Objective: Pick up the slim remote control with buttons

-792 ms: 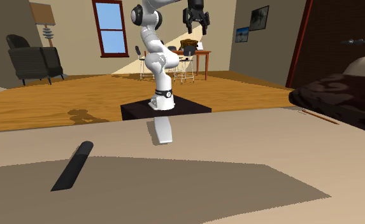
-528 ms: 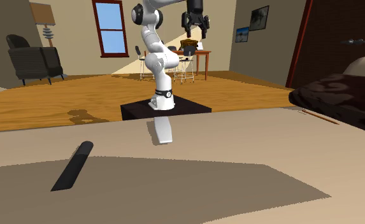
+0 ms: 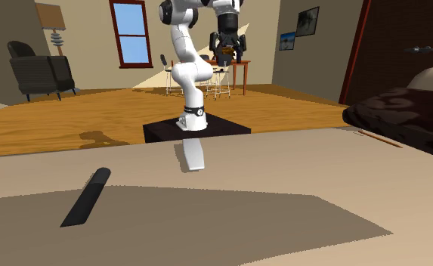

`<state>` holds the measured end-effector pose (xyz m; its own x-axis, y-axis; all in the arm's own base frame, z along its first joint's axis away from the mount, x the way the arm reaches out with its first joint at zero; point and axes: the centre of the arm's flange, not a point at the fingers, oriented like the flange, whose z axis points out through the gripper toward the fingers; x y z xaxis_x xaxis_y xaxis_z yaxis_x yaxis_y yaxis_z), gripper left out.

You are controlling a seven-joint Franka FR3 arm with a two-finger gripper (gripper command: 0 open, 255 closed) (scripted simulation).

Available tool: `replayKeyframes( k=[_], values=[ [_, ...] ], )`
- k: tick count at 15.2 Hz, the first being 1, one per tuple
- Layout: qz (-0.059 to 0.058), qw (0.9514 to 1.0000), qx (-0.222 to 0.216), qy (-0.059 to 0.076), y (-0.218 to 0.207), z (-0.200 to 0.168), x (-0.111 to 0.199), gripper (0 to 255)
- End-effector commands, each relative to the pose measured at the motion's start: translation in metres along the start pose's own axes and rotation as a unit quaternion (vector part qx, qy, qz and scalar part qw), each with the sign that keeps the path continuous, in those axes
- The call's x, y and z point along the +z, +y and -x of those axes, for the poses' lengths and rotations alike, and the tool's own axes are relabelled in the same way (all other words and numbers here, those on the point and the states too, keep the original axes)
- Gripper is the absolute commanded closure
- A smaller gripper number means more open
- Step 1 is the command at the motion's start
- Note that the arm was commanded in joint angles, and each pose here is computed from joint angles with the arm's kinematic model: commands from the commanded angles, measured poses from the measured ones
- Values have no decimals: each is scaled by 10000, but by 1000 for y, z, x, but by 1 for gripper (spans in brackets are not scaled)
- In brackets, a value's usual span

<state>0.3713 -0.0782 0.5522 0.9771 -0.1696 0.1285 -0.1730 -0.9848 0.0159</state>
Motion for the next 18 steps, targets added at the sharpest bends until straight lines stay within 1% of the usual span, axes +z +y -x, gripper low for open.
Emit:
replayKeyframes(
  k=[1,9,18],
  values=[
    [14,9999,119,-51,15,-14,17,0],
    [53,9979,581,-274,76,-57,95,0],
    [96,9925,1098,-524,149,-95,185,0]
  ],
)
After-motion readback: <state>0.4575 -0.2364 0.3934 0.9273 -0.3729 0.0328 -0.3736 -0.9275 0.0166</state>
